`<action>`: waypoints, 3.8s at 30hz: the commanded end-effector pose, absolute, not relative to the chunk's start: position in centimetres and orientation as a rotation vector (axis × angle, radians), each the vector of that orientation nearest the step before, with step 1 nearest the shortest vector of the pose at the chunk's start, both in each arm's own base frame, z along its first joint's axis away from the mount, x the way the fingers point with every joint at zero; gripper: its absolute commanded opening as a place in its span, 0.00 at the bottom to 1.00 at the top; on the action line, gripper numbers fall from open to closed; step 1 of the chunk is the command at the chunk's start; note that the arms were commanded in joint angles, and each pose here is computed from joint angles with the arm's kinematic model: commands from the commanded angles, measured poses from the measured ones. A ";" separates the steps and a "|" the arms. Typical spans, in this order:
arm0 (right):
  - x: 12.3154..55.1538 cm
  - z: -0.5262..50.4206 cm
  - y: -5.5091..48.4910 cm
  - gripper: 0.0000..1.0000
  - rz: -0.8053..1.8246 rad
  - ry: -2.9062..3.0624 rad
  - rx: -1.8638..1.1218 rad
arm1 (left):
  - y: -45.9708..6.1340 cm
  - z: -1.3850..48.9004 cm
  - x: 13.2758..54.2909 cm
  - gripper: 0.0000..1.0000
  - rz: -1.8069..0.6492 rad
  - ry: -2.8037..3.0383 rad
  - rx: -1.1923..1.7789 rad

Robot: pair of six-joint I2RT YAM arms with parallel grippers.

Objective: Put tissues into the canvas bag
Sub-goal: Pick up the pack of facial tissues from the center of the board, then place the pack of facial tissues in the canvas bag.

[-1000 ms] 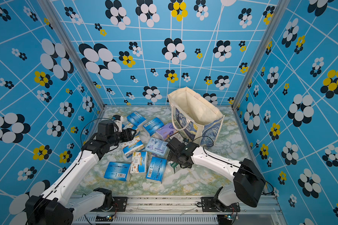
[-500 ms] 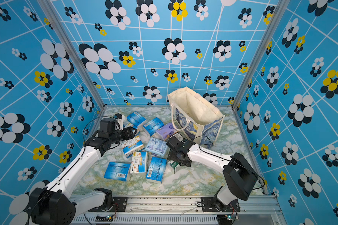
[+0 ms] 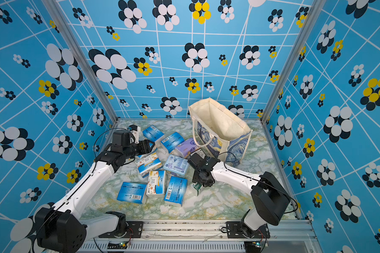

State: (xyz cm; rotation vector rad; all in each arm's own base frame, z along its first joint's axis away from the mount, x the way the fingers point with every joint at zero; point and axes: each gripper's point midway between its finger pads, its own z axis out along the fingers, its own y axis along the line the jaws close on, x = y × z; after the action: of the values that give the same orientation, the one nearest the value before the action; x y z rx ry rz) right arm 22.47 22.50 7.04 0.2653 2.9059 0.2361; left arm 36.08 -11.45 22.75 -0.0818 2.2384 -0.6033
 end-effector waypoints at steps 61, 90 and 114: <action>47.8 31.5 16.1 0.42 0.010 2.292 -0.769 | -34.2 30.7 46.7 0.61 -1.040 2.058 0.182; 47.4 36.2 8.9 0.74 0.122 2.256 -0.241 | -39.1 26.5 47.1 0.30 -1.022 2.201 0.343; 31.5 38.8 15.5 0.76 0.722 2.064 -0.369 | -31.4 35.7 44.2 0.52 -0.802 2.038 0.373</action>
State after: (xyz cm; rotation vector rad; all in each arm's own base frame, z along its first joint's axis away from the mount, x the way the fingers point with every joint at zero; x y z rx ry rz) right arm 32.40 14.08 39.74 -0.3552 2.0348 0.6535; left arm 45.54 -34.67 30.68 0.3745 2.1443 -0.8902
